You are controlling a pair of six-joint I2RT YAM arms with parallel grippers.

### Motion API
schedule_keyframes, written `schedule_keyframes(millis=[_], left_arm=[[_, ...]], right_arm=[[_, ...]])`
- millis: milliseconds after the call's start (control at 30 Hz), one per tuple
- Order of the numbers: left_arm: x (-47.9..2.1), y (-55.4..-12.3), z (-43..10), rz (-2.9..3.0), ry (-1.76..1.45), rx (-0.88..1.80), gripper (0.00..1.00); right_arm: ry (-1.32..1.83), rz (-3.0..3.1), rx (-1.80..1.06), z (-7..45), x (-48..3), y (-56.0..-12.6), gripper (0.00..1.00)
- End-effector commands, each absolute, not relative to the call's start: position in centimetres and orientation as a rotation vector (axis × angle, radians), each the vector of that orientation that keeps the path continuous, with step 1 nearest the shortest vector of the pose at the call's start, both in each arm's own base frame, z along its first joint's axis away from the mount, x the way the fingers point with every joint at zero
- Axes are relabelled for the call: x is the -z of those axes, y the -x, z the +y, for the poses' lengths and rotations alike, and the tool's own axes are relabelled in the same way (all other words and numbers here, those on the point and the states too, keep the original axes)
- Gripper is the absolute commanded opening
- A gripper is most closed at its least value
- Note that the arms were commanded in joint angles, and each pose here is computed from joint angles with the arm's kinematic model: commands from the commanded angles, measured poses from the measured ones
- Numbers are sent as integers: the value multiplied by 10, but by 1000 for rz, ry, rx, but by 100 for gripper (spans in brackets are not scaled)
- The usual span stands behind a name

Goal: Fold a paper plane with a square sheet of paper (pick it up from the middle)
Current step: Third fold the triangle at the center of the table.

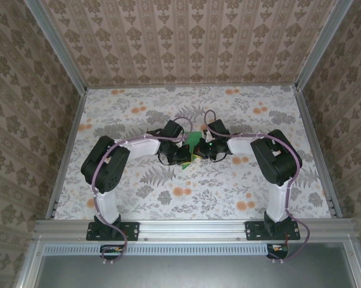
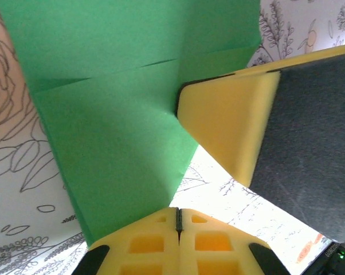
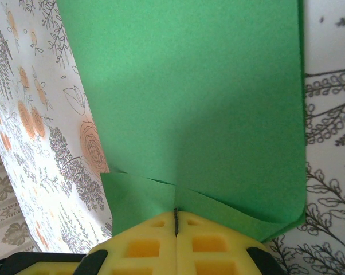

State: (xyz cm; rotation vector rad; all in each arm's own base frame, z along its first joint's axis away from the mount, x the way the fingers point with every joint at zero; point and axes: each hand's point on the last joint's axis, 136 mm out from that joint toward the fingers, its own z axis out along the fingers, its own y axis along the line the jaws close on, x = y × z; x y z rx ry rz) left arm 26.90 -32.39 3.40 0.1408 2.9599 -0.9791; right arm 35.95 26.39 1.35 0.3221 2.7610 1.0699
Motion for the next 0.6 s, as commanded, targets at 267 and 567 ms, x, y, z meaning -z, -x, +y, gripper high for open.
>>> schedule_keyframes(millis=[267,567], left_arm=[[-9,-248,-308,3046,-70,938,0],[0,-232,-291,3083,-27,889,0]], right_arm=[[-465,2942,-798,228,41,-329,0],[-462,2949,-784,227,42,-328,0]])
